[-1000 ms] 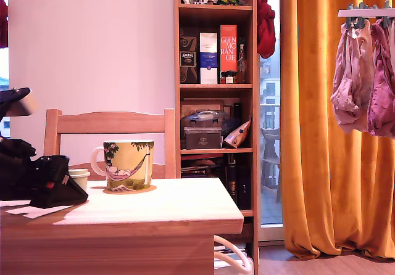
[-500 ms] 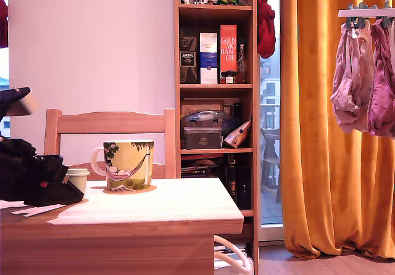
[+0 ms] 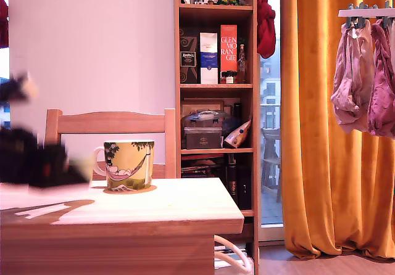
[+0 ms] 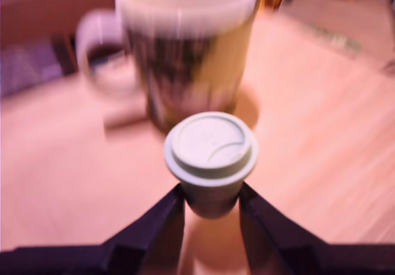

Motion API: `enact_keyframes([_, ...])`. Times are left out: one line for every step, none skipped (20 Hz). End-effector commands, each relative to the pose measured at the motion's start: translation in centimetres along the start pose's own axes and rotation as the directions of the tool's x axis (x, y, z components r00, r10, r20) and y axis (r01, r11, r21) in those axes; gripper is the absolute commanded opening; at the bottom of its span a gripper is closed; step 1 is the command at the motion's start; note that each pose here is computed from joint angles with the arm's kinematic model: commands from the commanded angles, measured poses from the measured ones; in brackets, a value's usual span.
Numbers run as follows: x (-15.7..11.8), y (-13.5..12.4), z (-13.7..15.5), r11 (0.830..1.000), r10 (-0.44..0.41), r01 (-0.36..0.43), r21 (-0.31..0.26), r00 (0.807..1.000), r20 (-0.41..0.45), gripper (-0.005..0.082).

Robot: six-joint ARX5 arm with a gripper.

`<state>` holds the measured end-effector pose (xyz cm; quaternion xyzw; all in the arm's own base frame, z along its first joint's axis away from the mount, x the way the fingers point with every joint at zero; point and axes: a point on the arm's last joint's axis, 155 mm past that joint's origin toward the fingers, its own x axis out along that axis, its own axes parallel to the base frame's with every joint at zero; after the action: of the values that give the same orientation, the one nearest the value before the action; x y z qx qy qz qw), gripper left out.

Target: Pick up the coffee capsules on the table and drop them inside the coffee cup

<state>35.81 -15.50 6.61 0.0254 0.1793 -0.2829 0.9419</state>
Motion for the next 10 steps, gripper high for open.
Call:
enact_keyframes([-0.5, -0.1, 1.9, 1.000, -0.004, 0.004, 0.002, 0.999, 0.047, 0.0157])
enact_keyframes([-0.7, -0.2, 2.7, 1.000, -0.007, 0.007, 0.007, 0.998, 0.060, 0.0157])
enact_keyframes([-0.7, -0.4, 3.5, 1.000, -0.021, 0.020, 0.007, 0.997, 0.073, 0.0157])
enact_keyframes([-0.6, -0.7, 4.0, 0.999, -0.032, 0.032, 0.006, 0.997, 0.072, 0.0157])
enact_keyframes([-0.3, -0.9, 4.5, 0.999, -0.041, 0.040, 0.008, 0.997, 0.069, 0.0157])
enact_keyframes([0.0, -1.1, 5.0, 0.999, -0.049, 0.048, 0.009, 0.997, 0.063, 0.0157])
enact_keyframes([0.3, -1.3, 5.5, 0.998, -0.056, 0.055, 0.010, 0.997, 0.058, 0.0157])
enact_keyframes([0.5, -1.5, 6.0, 0.998, -0.063, 0.062, 0.012, 0.997, 0.054, 0.0157])
enact_keyframes([0.8, -1.8, 6.6, 0.997, -0.072, 0.071, 0.018, 0.996, 0.056, 0.0157])
enact_keyframes([1.0, -2.0, 7.0, 0.997, -0.077, 0.076, 0.018, 0.996, 0.050, 0.0157])
